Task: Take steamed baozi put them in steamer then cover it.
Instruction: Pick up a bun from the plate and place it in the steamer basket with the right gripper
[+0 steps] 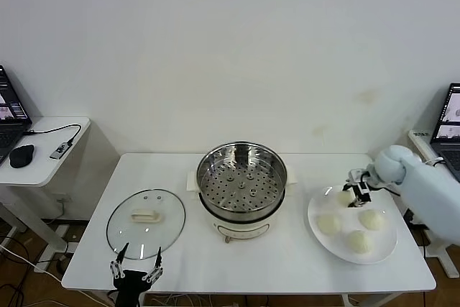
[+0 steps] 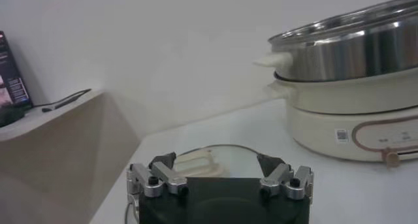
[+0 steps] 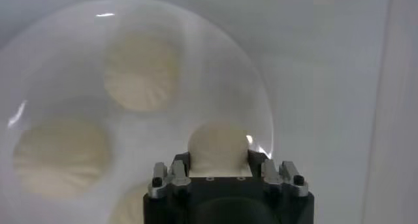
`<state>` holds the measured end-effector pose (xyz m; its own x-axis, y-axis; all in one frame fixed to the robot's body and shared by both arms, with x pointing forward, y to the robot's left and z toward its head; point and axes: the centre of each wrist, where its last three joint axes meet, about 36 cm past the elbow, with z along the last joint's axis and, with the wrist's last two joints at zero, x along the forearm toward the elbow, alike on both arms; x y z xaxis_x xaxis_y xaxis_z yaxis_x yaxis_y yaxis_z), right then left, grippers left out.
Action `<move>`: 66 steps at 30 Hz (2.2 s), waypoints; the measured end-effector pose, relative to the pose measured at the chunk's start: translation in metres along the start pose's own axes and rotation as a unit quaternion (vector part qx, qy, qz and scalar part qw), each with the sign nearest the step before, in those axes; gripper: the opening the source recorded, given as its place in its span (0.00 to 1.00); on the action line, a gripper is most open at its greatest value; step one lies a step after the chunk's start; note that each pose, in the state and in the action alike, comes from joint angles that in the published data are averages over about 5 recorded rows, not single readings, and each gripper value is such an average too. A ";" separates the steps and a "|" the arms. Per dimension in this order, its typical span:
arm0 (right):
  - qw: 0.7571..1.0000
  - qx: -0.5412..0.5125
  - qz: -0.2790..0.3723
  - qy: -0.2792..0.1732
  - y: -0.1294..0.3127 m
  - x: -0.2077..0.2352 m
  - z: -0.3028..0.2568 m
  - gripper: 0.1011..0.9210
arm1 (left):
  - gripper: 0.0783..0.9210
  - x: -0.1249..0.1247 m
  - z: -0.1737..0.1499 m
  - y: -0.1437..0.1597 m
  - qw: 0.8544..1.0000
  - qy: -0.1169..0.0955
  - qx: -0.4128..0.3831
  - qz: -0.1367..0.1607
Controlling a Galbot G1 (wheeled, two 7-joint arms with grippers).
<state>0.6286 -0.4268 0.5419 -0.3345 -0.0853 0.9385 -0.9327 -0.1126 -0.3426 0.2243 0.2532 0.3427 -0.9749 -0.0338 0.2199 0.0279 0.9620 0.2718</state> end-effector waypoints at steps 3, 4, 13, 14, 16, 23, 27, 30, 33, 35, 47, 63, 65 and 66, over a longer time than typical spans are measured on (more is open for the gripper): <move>1.000 0.010 0.018 -0.015 -0.013 0.028 -0.010 0.56 | 0.88 -0.001 0.000 0.001 1.000 0.001 0.010 -0.002; 0.999 0.015 0.024 -0.021 -0.018 0.038 -0.015 0.56 | 0.88 -0.001 0.000 0.002 1.000 0.001 0.014 -0.003; 0.991 0.072 0.070 -0.084 -0.060 0.107 -0.077 0.56 | 0.88 -0.002 0.001 0.008 0.998 0.004 0.055 -0.010; 0.990 0.080 0.072 -0.091 -0.064 0.111 -0.087 0.56 | 0.88 -0.002 0.001 0.008 0.998 0.004 0.058 -0.010; 0.987 0.097 0.075 -0.106 -0.071 0.117 -0.105 0.56 | 0.88 -0.003 0.001 0.009 0.998 0.004 0.064 -0.012; 0.973 0.165 0.070 -0.147 -0.090 0.112 -0.172 0.56 | 0.88 -0.004 0.000 0.013 0.997 0.004 0.073 -0.017; 0.963 0.211 0.062 -0.156 -0.098 0.100 -0.207 0.56 | 0.88 -0.004 -0.001 0.015 0.997 0.005 0.075 -0.017; 0.954 0.249 0.055 -0.155 -0.103 0.088 -0.231 0.56 | 0.88 -0.004 -0.001 0.016 0.997 0.005 0.077 -0.018; 0.944 0.290 0.052 -0.150 -0.108 0.076 -0.253 0.56 | 0.88 -0.005 -0.002 0.017 0.997 0.003 0.079 -0.021; 0.936 0.317 0.051 -0.145 -0.111 0.068 -0.265 0.56 | 0.88 -0.006 -0.002 0.018 0.997 0.002 0.080 -0.023; 0.887 0.447 0.048 -0.109 -0.122 0.017 -0.306 0.57 | 0.88 -0.009 -0.002 0.023 0.996 0.000 0.080 -0.031; 0.846 0.523 0.043 -0.094 -0.124 -0.024 -0.319 0.59 | 0.88 -0.011 -0.002 0.025 0.996 -0.002 0.079 -0.032; 0.842 0.528 0.045 -0.097 -0.124 -0.026 -0.321 0.63 | 0.88 -0.011 -0.002 0.025 0.996 -0.002 0.080 -0.032; 0.841 0.530 0.046 -0.099 -0.124 -0.026 -0.321 0.66 | 0.88 -0.010 -0.002 0.025 0.996 -0.002 0.080 -0.032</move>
<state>0.7096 -0.0929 0.5729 -0.2721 -0.2922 0.9168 -0.2257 -0.9068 -0.3560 0.2356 0.2769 0.3488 -0.9743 -0.0959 0.2039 -0.0696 0.9887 0.1326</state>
